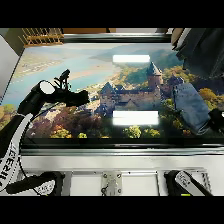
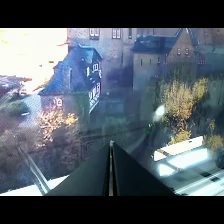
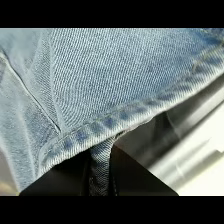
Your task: Fold the clothes and pants, and hang the long-sleeved shirts on hangers.
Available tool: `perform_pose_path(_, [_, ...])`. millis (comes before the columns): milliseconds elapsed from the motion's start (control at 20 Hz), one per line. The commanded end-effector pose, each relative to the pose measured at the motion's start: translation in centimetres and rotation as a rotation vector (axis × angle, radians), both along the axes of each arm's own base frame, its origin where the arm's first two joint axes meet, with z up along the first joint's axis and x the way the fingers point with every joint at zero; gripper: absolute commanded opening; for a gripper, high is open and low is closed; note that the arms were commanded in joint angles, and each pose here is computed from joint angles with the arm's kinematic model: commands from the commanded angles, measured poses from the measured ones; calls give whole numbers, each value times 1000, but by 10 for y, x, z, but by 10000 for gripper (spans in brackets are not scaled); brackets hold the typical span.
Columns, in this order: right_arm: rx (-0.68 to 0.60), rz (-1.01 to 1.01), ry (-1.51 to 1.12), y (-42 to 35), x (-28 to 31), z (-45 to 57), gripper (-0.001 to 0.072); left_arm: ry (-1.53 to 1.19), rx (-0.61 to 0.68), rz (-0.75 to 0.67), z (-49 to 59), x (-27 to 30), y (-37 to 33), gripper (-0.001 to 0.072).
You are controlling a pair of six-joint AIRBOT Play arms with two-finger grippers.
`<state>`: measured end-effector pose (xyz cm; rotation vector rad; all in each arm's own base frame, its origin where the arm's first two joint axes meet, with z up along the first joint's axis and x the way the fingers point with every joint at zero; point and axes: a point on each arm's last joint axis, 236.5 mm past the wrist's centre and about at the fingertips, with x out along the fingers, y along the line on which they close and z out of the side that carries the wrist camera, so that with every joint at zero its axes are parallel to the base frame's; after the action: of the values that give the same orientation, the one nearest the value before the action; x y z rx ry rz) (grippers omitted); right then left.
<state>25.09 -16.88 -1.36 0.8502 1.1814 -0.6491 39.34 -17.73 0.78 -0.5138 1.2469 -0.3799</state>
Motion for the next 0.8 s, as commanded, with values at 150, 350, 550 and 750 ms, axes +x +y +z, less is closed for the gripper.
perform_pose_path(150, [-18, 114, 61, 28, -46, -14, 455, 0, 2, -4, -1, -1, 0, 22])
perform_pose_path(350, [-248, 189, 42, -11, -45, 54, 617, -6, 6, -18, -1, -1, 0, 22])
perform_pose_path(550, [-238, 281, -355, 47, 16, 133, 618, 2, 5, -22, -1, -3, -1, 22])
perform_pose_path(750, [-111, 570, -538, 139, 48, 157, 616, 2, 4, -22, -1, -3, -1, 22])
